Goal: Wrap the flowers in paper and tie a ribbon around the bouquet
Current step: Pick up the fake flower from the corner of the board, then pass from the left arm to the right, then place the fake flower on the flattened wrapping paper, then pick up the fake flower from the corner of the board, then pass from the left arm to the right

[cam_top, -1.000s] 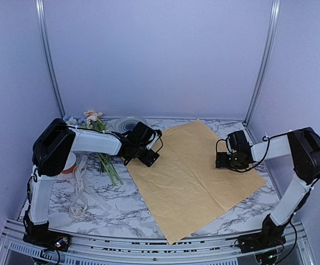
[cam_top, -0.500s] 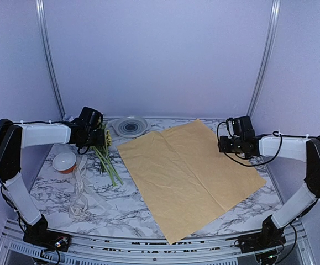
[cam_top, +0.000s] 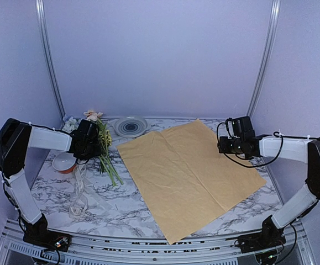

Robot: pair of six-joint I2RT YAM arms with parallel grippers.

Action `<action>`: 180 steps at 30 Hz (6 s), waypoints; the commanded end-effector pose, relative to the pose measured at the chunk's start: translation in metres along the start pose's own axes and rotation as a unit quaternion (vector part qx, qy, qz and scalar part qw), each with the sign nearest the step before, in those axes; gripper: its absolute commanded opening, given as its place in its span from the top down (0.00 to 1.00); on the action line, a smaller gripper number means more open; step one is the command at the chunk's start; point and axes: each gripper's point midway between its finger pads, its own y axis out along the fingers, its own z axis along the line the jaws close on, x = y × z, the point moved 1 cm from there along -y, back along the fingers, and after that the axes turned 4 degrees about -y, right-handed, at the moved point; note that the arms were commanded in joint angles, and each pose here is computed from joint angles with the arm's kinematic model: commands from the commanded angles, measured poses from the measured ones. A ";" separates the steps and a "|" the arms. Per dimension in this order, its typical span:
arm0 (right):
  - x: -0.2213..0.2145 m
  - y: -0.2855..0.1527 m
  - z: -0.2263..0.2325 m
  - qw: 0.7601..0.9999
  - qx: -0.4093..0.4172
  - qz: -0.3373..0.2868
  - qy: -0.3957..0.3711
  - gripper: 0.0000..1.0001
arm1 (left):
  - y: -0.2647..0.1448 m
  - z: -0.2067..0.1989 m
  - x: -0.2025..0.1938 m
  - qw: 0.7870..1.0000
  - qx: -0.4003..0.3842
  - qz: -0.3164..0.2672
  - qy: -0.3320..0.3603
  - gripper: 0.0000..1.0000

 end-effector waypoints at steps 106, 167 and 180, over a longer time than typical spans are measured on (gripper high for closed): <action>0.022 0.057 0.141 0.909 0.365 0.193 0.053 0.98 | -0.134 -0.099 -0.023 0.969 -0.146 -0.099 0.171 0.31; 0.069 -0.028 0.153 0.974 0.192 0.013 -0.117 0.59 | -0.139 -0.047 0.075 0.947 -0.230 -0.224 -0.015 1.00; 0.053 -0.198 0.394 0.764 0.585 -0.143 -0.234 0.29 | -0.329 -0.149 0.023 0.734 -0.610 -0.298 -0.008 1.00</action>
